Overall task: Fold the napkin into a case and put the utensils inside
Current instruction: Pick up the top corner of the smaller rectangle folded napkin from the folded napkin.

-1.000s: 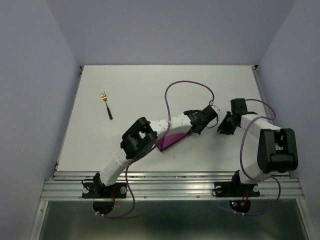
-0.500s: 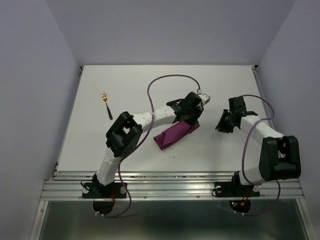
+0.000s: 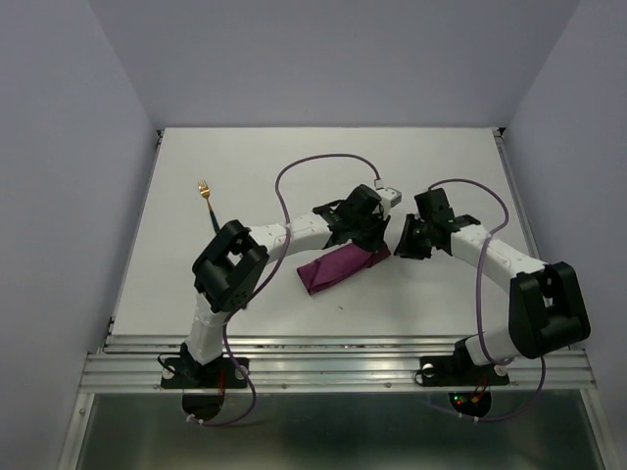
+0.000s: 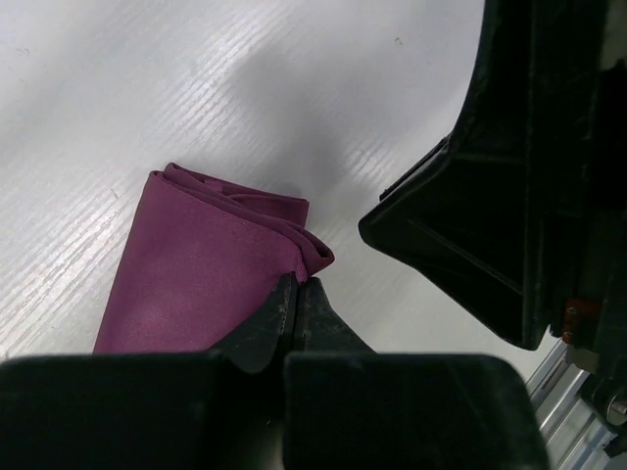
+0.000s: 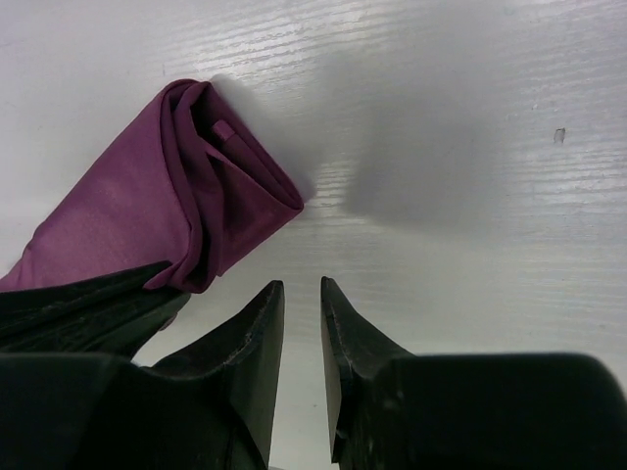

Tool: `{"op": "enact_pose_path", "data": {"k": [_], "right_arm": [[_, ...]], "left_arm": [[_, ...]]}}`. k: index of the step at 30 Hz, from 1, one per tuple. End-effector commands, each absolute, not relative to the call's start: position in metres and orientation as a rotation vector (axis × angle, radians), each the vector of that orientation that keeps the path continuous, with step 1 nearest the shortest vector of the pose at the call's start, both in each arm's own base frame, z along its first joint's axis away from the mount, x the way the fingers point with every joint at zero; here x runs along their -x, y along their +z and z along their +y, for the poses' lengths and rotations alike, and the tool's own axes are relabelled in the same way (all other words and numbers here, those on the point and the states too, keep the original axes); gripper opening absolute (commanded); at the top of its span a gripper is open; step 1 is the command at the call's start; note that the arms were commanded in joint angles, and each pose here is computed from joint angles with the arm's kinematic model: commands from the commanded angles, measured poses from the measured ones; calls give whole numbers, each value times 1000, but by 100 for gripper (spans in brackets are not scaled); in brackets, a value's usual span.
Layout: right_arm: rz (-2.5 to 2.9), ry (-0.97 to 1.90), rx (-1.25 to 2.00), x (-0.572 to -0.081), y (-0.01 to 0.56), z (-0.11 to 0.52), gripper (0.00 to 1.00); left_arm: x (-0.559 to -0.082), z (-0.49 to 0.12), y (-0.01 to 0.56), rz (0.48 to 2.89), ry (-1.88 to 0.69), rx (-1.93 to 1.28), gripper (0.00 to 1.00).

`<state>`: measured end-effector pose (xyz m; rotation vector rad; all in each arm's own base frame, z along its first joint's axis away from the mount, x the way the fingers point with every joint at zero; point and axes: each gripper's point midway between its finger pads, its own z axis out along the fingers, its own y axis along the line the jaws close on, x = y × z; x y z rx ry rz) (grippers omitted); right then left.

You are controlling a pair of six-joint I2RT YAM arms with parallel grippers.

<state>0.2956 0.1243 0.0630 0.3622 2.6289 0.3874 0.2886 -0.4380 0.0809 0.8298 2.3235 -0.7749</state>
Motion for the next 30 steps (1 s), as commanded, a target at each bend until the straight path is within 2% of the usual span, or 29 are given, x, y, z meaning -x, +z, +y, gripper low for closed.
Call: {"op": "enact_pose_path", "data": {"k": [1, 19, 30], "right_arm": [[2561, 384, -383, -315, 79, 129, 27], [2529, 294, -395, -323, 82, 122, 28], [2554, 326, -312, -329, 77, 149, 28]], "left_arm": [[-291, -445, 135, 2182, -920, -793, 0], [-299, -433, 140, 2186, -1080, -774, 0], [-304, -429, 147, 2170, -1137, -753, 0]]}}
